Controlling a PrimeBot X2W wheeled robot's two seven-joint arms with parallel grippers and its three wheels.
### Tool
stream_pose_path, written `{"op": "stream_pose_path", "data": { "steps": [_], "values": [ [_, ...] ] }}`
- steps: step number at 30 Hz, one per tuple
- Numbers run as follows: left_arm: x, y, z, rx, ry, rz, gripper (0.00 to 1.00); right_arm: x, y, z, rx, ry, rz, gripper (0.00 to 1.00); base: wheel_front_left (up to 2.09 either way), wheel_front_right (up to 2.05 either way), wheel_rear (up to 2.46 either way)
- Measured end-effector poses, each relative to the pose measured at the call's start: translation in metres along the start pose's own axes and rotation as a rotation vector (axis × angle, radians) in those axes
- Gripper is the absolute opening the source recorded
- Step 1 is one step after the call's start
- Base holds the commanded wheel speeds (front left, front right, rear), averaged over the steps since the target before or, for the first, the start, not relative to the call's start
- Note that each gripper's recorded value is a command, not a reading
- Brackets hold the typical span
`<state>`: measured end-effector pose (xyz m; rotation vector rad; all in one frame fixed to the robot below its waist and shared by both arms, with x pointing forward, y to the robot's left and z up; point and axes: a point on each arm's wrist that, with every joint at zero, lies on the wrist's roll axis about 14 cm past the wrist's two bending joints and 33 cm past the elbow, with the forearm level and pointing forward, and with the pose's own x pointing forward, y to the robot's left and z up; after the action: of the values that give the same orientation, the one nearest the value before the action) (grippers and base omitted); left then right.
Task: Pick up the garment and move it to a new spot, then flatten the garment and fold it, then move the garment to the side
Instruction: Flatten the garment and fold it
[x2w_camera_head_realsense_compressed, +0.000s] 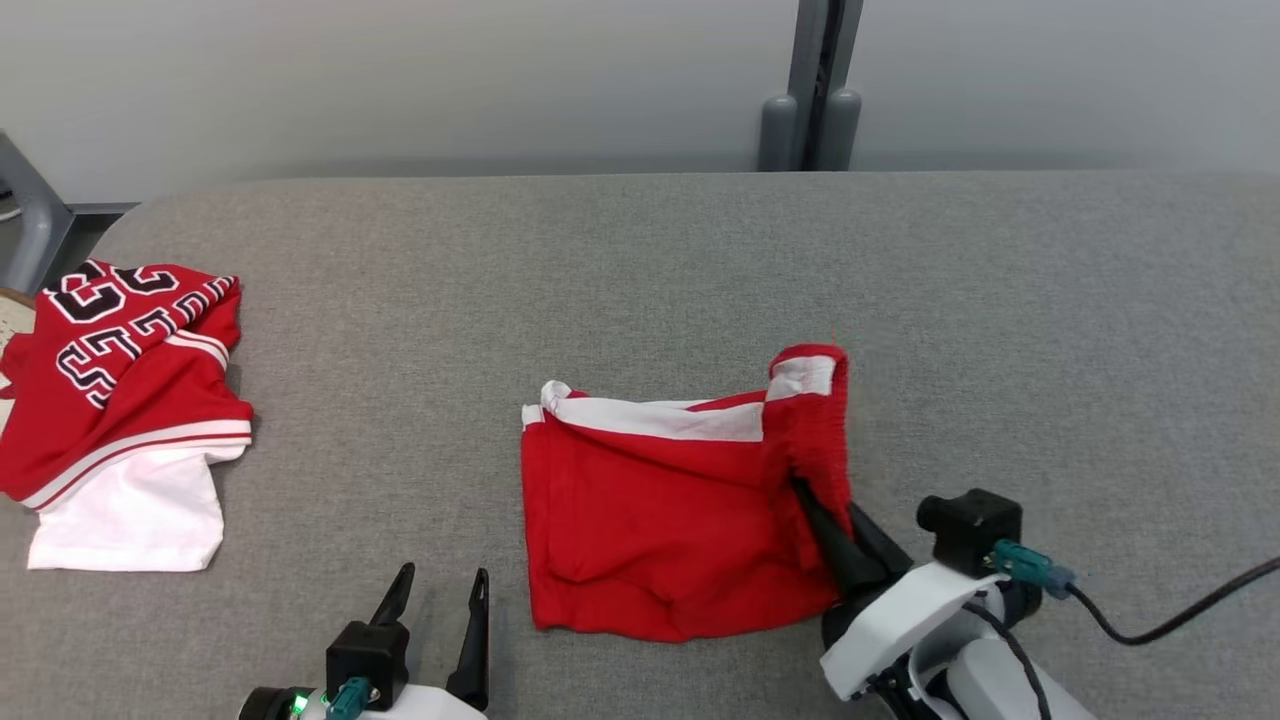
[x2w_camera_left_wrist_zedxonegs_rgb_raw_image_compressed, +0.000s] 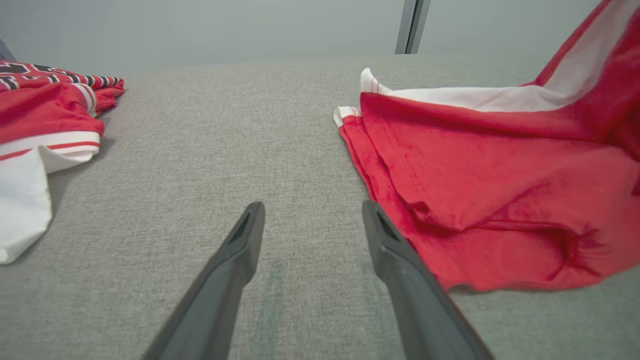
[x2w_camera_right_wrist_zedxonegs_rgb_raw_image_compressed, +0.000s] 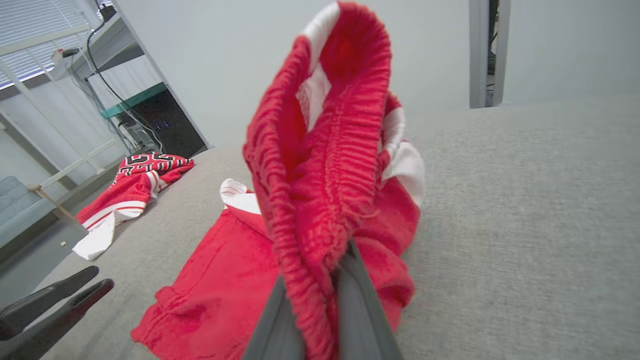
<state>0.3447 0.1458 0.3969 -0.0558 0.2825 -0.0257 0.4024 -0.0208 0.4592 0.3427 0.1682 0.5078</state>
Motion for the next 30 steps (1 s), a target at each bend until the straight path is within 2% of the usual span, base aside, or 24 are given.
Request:
{"op": "stream_pose_path", "data": {
  "steps": [6, 12, 13, 14, 15, 16, 19, 23, 27, 30],
  "values": [
    [-0.011, 0.009, -0.001, -0.017, -0.004, 0.038, 1.0, 0.017, 0.05, -0.016, -0.03, 0.077, 0.16, 0.0, 0.0, 0.0, 0.0],
    [-0.023, 0.025, -0.004, -0.026, -0.002, 0.092, 1.0, 0.035, 0.079, -0.029, -0.083, 0.14, 0.264, 0.0, 0.0, 0.0, 0.0],
    [-0.025, 0.027, -0.004, -0.028, -0.001, 0.101, 1.0, 0.037, 0.083, -0.033, -0.093, 0.154, 0.277, 0.23, 0.0, 0.0, 0.0],
    [-0.027, 0.03, -0.005, -0.029, 0.0, 0.11, 1.0, 0.039, 0.088, -0.035, -0.09, 0.162, 0.292, 0.38, 0.0, 0.0, 0.0],
    [-0.029, 0.032, -0.006, -0.031, 0.002, 0.119, 1.0, 0.04, 0.094, -0.036, -0.083, 0.167, 0.312, 0.92, 0.0, 0.0, 0.0],
    [-0.03, 0.034, -0.006, -0.032, 0.001, 0.127, 1.0, 0.041, 0.101, -0.036, -0.075, 0.167, 0.332, 1.0, 0.0, 0.0, 0.0],
    [-0.033, 0.039, -0.006, -0.035, -0.001, 0.145, 1.0, 0.044, 0.116, -0.035, -0.05, 0.168, 0.371, 1.0, 0.0, 0.0, 0.0],
    [-0.031, 0.04, -0.004, -0.034, -0.008, 0.151, 1.0, 0.045, 0.116, -0.027, -0.038, 0.149, 0.367, 1.0, 0.0, 0.0, 0.0],
    [-0.025, 0.036, 0.004, -0.032, -0.03, 0.133, 1.0, 0.05, 0.091, -0.005, -0.042, 0.076, 0.285, 1.0, 0.0, 0.0, 0.0],
    [-0.018, 0.031, 0.013, -0.025, -0.054, 0.118, 1.0, 0.048, 0.054, 0.01, -0.067, 0.021, 0.173, 1.0, 0.0, 0.0, 0.0]
  ]
}}
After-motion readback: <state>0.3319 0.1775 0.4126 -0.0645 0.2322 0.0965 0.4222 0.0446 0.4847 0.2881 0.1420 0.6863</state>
